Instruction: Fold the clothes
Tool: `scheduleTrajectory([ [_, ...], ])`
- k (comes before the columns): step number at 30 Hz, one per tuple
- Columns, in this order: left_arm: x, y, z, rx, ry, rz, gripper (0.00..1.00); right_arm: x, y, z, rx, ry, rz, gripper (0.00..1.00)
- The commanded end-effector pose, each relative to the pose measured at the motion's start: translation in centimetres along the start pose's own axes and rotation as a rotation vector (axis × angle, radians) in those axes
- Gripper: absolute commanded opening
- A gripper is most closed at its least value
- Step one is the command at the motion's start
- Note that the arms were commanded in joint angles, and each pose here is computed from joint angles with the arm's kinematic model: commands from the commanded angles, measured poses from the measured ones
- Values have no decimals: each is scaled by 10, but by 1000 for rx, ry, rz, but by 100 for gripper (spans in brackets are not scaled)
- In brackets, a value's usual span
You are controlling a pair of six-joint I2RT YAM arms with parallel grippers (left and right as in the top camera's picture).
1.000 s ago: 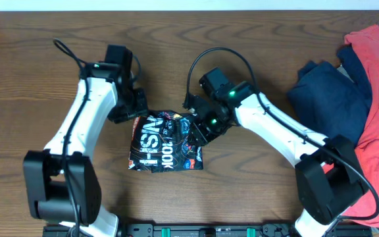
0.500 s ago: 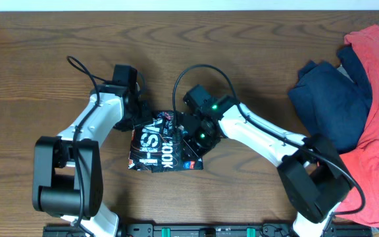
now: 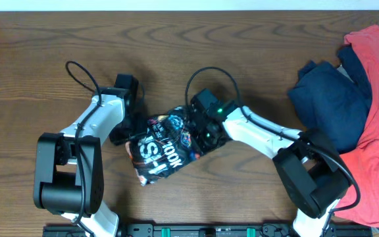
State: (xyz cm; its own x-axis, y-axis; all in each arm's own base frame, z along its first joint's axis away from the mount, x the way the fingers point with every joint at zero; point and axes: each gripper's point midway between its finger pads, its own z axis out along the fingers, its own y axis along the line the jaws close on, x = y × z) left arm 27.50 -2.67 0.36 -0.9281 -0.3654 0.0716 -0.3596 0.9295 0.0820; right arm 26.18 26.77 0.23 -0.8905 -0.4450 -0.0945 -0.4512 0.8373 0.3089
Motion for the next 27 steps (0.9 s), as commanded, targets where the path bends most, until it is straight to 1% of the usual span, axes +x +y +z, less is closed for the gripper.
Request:
scheduleTrajectory([
  [1,12,16,2,-84,41,-104,52,-12,-48,-1,155,-53,111,42],
  [5,29,25,-4,-115,97,-100,52,-16,-74,-9,187,-71,173,45],
  [7,28,25,-12,-103,76,-102,52,-14,-78,-12,151,-58,195,45],
  [9,21,23,-26,-72,28,-108,52,-10,-71,-16,76,-36,181,45],
  [11,12,18,-44,-28,-44,-112,54,-7,-51,-23,-45,-16,159,47],
  [12,7,16,-51,-6,-80,-111,56,-6,-41,-26,-101,-10,145,47],
  [14,-3,11,-65,38,-155,-92,56,-3,-9,-37,-271,0,82,47],
  [16,-9,4,-75,86,-205,-37,56,0,13,-42,-375,10,49,48],
  [17,-12,-4,-78,126,-219,14,55,1,21,-43,-401,17,42,48],
  [19,-13,-23,-79,216,-222,132,54,5,30,-41,-413,34,41,48],
  [21,-12,-35,-75,266,-205,212,50,8,39,-38,-415,49,34,47],
  [24,-8,-37,-59,256,-153,250,48,11,48,-33,-392,63,36,47],
  [27,0,-44,-41,282,-78,288,46,13,42,-24,-296,70,77,47],
])
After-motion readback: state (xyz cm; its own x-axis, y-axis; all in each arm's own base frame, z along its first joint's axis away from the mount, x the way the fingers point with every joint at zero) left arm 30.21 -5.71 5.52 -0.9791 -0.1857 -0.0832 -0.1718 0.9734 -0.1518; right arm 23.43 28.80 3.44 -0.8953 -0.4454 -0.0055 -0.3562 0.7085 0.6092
